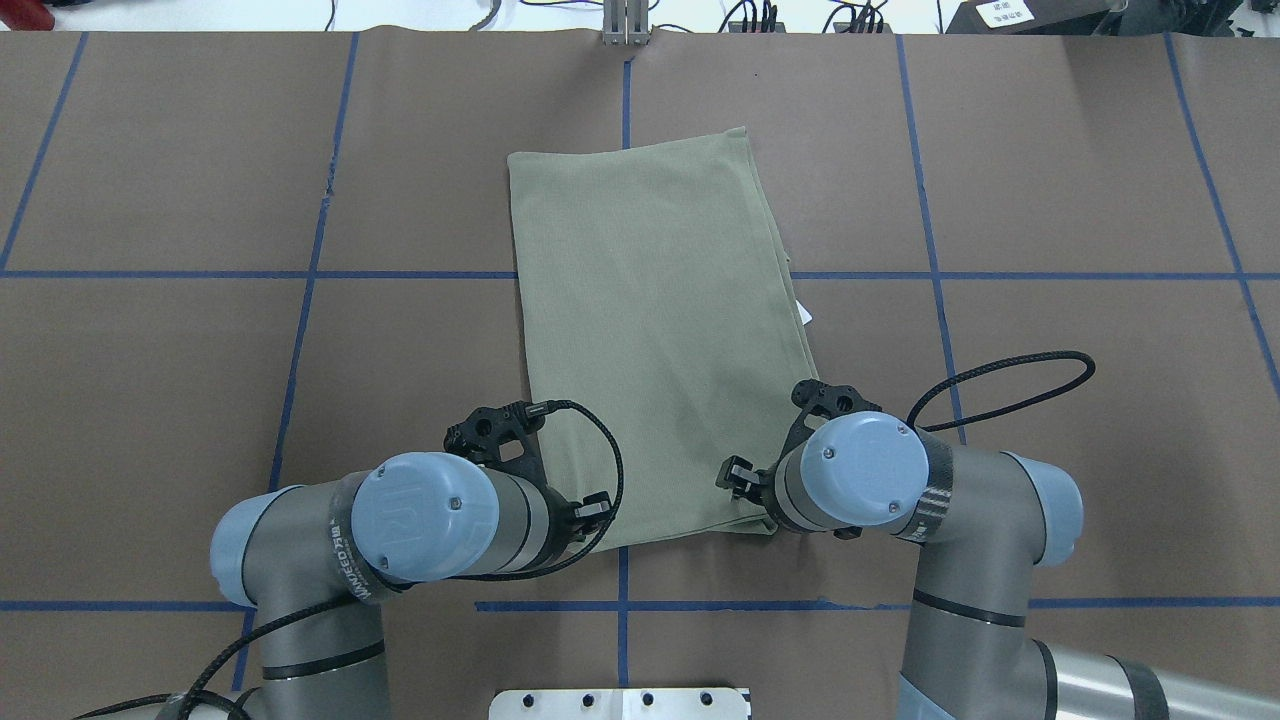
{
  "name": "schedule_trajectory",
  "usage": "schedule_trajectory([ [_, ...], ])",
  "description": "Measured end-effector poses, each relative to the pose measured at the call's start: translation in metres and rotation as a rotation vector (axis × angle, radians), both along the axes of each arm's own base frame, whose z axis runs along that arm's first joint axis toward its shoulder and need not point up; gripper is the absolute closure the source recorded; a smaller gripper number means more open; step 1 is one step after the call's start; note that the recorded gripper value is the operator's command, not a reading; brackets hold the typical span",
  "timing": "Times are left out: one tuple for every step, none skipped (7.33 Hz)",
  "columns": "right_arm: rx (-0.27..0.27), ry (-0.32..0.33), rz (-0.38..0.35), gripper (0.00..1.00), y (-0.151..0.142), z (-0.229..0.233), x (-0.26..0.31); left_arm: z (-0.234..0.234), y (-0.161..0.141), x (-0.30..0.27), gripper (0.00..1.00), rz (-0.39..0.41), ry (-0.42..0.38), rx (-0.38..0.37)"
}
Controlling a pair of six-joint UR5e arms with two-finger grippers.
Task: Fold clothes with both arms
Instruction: 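Grasp the near edge of the folded shirt with both grippers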
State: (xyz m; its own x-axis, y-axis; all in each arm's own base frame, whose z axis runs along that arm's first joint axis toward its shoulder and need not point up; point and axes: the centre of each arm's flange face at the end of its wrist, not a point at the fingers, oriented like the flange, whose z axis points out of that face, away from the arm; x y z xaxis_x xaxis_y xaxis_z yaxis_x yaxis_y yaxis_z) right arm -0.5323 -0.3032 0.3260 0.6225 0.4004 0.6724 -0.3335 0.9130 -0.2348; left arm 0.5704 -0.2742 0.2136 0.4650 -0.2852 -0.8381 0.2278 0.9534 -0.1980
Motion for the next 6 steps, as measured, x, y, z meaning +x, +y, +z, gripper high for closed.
schedule_trajectory([
  [-0.001, 0.001, 0.000, 0.56, 0.0000, 0.0002, -0.0001, 0.0001, 0.0000, 0.0000, 1.00, 0.000, 0.000, 0.000],
  [-0.002, 0.000, 0.001, 0.81, -0.0001, 0.0002, 0.0000, 0.0007, -0.0002, 0.0002, 1.00, 0.000, -0.001, 0.000],
  [-0.005, -0.001, 0.002, 1.00, 0.0000, 0.0000, 0.0000, 0.0012, -0.0003, 0.0002, 1.00, 0.000, -0.002, -0.001],
  [-0.007, -0.002, 0.002, 1.00, 0.0001, -0.0006, 0.0000, 0.0016, -0.0003, 0.0002, 1.00, 0.000, -0.003, -0.001],
  [-0.007, -0.004, 0.001, 1.00, 0.0002, -0.0015, 0.0000, 0.0026, -0.0004, 0.0006, 1.00, 0.000, -0.004, -0.001],
  [-0.008, -0.005, 0.000, 1.00, 0.0002, -0.0023, -0.0002, 0.0034, -0.0006, 0.0010, 1.00, -0.001, -0.006, -0.001],
])
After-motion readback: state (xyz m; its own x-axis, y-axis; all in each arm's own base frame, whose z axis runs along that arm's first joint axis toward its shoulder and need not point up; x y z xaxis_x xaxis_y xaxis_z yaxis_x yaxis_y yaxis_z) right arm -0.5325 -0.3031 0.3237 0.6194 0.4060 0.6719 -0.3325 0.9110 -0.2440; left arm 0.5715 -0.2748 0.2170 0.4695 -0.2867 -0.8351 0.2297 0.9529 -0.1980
